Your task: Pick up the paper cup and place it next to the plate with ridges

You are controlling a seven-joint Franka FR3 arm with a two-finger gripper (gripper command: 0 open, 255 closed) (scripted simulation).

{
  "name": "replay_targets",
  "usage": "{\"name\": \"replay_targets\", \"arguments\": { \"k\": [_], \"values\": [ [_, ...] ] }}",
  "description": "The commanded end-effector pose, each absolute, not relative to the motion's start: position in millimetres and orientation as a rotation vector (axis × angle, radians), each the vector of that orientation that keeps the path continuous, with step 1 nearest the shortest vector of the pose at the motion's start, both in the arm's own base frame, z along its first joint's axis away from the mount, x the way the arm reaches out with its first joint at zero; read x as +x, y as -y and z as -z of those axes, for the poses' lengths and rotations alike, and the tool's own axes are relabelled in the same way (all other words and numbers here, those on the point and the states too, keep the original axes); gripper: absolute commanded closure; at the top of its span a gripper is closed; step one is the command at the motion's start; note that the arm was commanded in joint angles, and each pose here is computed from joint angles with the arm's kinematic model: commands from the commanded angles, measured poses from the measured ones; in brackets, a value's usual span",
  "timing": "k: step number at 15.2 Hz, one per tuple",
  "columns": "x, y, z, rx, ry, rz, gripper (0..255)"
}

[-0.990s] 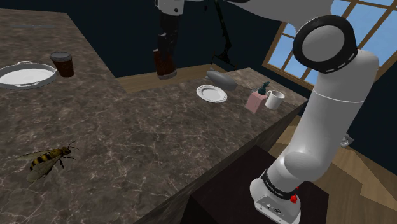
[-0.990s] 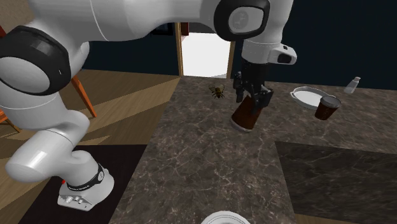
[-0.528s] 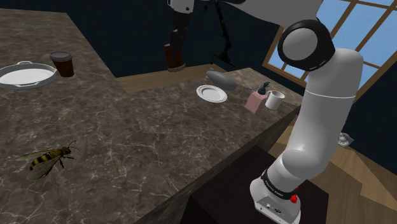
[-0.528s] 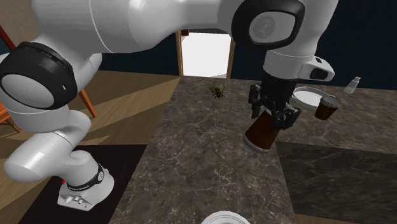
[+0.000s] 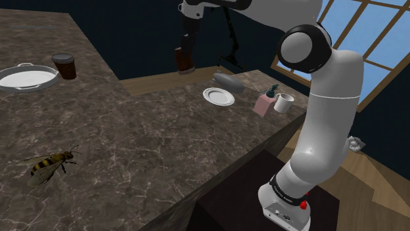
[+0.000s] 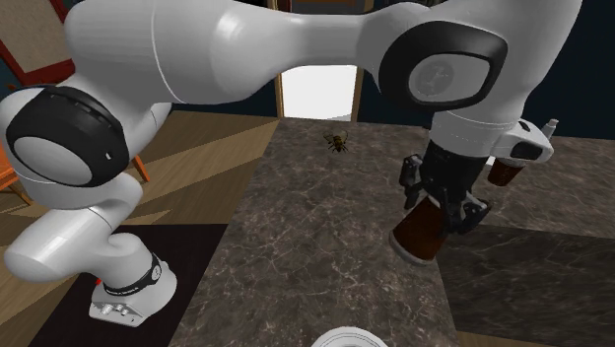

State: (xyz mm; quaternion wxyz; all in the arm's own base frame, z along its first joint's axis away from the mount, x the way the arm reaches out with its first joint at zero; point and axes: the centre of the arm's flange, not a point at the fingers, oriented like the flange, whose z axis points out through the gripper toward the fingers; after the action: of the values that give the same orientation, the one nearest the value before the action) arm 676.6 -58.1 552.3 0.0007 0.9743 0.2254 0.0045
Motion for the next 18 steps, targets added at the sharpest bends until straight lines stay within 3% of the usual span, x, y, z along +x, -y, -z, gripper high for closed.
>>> {"name": "replay_targets", "arguments": {
  "k": [1, 18],
  "values": [
    [676, 59, -541, 3.059, -0.708, -0.016, 255],
    [676, 59, -452, 3.059, -0.708, -0.016, 255]
  ]
}}
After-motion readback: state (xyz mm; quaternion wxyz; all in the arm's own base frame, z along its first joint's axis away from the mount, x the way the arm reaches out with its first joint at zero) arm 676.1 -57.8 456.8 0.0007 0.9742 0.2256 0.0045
